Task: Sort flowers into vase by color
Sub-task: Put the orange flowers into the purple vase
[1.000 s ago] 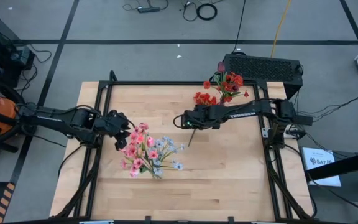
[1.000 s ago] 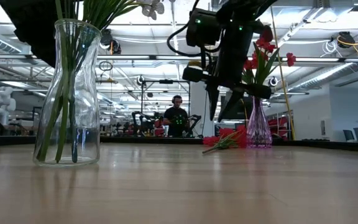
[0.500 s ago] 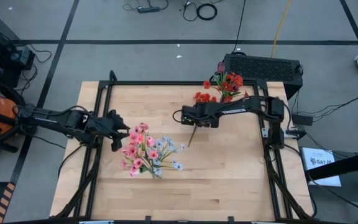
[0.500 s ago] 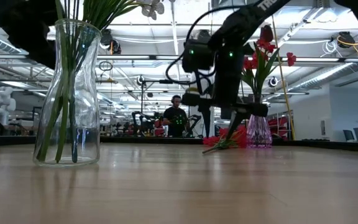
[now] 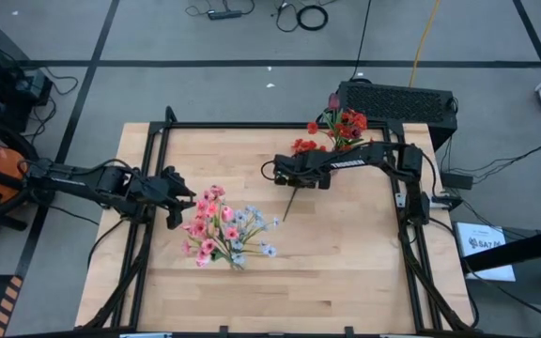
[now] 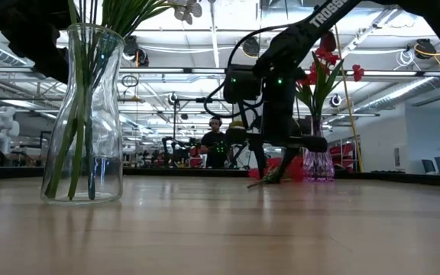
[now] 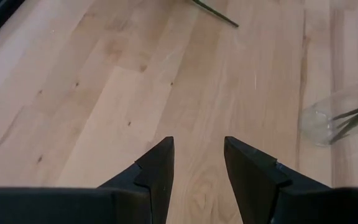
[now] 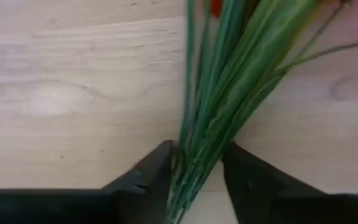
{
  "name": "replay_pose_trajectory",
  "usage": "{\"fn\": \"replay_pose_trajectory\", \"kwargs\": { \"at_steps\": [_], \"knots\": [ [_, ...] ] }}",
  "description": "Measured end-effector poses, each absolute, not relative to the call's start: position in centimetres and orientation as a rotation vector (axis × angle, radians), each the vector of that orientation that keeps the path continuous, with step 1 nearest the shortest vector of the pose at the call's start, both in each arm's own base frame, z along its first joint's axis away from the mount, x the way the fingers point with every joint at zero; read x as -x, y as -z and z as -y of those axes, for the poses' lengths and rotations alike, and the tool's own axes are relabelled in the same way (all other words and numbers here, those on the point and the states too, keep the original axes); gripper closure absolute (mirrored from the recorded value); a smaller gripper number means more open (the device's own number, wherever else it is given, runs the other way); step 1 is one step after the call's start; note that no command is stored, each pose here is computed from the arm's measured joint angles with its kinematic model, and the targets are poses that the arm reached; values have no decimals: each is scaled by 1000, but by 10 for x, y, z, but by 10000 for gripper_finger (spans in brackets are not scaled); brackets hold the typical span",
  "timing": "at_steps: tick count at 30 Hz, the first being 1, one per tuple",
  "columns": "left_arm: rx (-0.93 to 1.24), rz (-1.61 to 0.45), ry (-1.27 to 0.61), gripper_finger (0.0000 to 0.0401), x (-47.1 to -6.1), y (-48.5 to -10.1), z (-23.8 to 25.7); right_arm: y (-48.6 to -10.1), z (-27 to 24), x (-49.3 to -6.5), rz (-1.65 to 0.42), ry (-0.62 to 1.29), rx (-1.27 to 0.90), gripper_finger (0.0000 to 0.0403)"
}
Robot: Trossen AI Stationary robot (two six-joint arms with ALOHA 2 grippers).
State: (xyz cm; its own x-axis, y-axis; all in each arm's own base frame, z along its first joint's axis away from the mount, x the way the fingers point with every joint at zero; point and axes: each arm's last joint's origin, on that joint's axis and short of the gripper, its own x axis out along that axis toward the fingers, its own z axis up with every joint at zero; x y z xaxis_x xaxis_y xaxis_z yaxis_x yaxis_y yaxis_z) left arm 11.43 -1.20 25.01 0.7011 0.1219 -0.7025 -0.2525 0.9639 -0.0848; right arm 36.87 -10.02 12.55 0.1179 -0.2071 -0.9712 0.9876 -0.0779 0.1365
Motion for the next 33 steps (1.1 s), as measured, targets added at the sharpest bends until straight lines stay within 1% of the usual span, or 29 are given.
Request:
{"fn": "replay_pose_trajectory", "kwargs": {
  "at_steps": [4,5,6,10,16,18,24,28,33],
  "knots": [
    [180,-767,-210,253,-114,-250,12,-125,92,-375,-968,1148,-1061,361],
    [180,-767,-210,253,-114,-250,12,-127,89,-376,-978,1110,-1029,379],
    [180,-767,-210,253,-114,-250,12,-128,87,-377,-998,1067,-997,389],
    [180,-768,-209,253,-114,-250,12,-129,73,-384,-1108,816,-918,386],
    [181,-768,-209,253,-114,-250,12,-127,35,-377,-1412,338,-730,393],
    [180,-768,-209,253,-114,-250,12,-126,24,-372,-1490,240,-684,394],
    [181,-761,-209,253,-115,-251,12,-126,-2,-358,-1667,190,-569,394],
    [177,-744,-266,253,-115,-251,11,-131,-18,-355,-1672,172,-465,394],
    [197,-744,-265,253,-115,-251,11,-149,-39,-342,-1686,187,-356,394]
  ]
}}
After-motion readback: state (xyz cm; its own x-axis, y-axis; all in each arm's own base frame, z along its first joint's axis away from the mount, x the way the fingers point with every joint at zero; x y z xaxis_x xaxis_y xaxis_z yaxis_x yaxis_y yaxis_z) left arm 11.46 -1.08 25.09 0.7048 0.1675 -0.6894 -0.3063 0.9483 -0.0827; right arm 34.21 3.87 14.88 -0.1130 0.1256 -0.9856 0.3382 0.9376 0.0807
